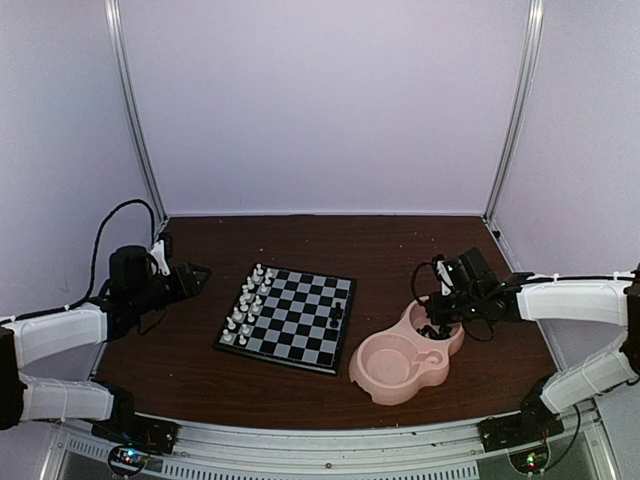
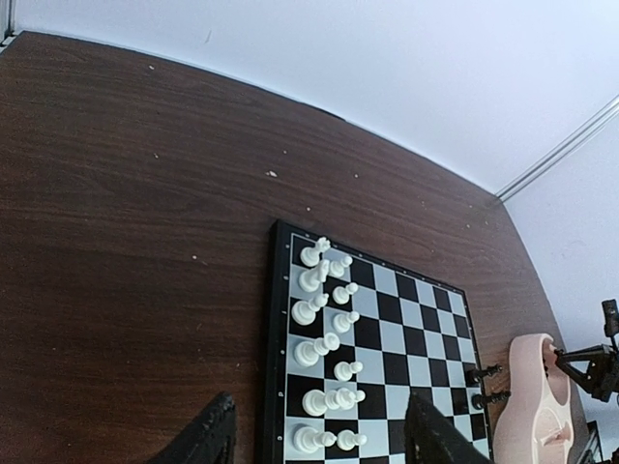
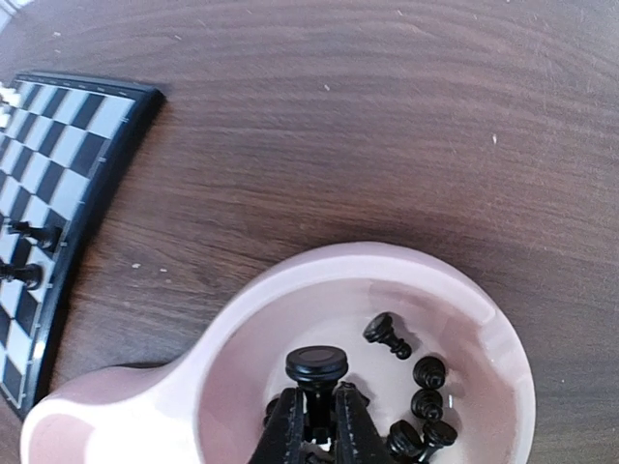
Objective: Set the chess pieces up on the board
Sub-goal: Pick up the rook from the storage box, then place the rook on the chessboard.
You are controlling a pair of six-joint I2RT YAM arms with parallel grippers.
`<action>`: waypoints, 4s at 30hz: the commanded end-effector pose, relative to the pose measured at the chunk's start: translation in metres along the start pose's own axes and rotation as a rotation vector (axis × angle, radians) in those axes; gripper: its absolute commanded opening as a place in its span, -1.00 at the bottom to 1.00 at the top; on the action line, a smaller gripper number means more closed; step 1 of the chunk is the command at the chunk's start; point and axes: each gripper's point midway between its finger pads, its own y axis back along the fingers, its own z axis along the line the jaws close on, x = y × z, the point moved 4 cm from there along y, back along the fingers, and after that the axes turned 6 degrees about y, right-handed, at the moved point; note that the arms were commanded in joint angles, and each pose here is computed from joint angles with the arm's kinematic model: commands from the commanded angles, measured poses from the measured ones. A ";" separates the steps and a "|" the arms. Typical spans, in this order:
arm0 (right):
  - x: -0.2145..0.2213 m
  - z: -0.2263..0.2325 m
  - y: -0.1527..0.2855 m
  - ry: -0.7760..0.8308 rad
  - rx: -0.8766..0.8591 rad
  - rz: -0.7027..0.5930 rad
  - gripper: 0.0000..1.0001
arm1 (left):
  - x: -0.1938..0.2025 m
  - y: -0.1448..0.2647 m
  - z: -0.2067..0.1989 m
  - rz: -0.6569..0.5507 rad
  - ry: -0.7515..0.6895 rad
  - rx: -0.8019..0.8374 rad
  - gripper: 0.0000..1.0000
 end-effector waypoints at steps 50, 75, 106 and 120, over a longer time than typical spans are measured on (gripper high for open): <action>-0.020 0.277 -0.071 0.679 -0.361 0.069 -0.84 | -0.005 -0.002 -0.020 -0.011 -0.032 0.070 0.20; -0.017 0.278 -0.062 0.712 -0.343 0.026 -0.52 | -0.005 -0.001 -0.031 -0.003 -0.045 0.097 0.20; -0.023 0.275 -0.034 0.616 -0.437 -0.067 -0.66 | 0.012 -0.016 -0.065 0.114 -0.158 0.204 0.20; -0.005 0.285 -0.061 0.651 -0.448 0.016 -0.41 | 0.012 -0.013 -0.070 0.110 -0.166 0.198 0.20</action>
